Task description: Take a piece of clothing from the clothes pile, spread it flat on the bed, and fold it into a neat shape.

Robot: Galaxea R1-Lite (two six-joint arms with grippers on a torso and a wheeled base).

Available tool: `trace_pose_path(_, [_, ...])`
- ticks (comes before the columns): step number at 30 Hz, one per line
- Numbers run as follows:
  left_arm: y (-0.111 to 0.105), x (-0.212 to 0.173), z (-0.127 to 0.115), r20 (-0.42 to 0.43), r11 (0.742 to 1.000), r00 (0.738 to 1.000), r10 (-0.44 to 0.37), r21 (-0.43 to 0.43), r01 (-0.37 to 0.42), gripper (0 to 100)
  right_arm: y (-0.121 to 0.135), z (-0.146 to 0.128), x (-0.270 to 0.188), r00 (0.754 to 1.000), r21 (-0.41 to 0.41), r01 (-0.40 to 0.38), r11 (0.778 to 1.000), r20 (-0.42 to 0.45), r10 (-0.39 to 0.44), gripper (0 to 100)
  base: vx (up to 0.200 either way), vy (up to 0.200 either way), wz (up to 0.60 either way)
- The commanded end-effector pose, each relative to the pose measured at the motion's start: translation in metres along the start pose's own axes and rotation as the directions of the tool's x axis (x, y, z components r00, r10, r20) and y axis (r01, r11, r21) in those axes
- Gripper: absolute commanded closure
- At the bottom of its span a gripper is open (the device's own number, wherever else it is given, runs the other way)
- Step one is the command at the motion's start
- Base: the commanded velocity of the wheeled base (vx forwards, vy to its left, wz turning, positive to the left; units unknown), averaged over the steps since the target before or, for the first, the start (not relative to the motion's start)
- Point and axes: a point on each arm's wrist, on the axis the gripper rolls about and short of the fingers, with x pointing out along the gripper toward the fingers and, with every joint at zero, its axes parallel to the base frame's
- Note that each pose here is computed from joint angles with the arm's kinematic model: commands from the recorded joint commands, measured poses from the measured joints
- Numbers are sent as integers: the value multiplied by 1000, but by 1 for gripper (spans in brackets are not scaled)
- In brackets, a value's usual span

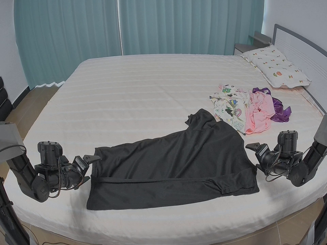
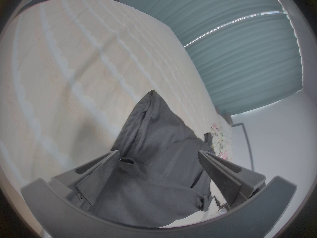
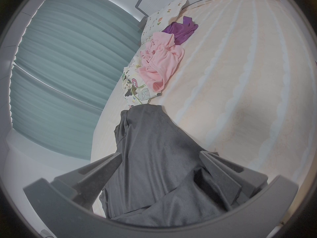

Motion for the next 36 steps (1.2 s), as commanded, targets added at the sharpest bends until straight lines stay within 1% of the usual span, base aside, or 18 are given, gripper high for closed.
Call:
trace_pose_path(1, [-9,-27,-4,-41,990,997,68,126,-63,0,-1,-1,-1,1000,-11,2,1000,-4,-2,0,0,0,0])
trace_pose_path(3, [-9,-30,-4,-66,983,992,106,160,-94,0,-1,-1,-1,1000,-11,2,1000,-4,-2,0,0,0,0])
trace_pose_path(5, [-8,-30,-5,-85,980,988,130,164,-115,0,-1,-1,-1,1000,-11,2,1000,-4,-2,0,0,0,0])
trace_pose_path(13, [-8,-26,-4,-101,980,987,129,163,-111,0,-1,-2,0,1000,-12,2,1000,-7,-2,0,0,0,0])
trace_pose_path(18, [-3,-1,-3,-123,977,980,159,163,-138,0,-2,-5,-1,1000,-14,6,1000,-14,-7,0,0,0,0])
trace_pose_path(23, [-2,3,-3,-129,977,978,164,156,-144,0,-2,-5,-1,1000,-14,6,1000,-14,-7,0,0,0,0])
trace_pose_path(25, [-2,6,-2,-129,979,978,166,139,-147,0,-3,-5,1,1000,-14,13,1000,-19,-13,0,0,0,0])
trace_pose_path(26, [-2,7,-2,-132,980,977,166,133,-148,100,-3,-6,1,1000,-15,13,1000,-21,-14,0,0,0,0])
trace_pose_path(36, [-2,7,-4,-137,979,975,174,131,-156,100,-4,-6,1,1000,-15,19,1000,-21,-19,0,0,0,0])
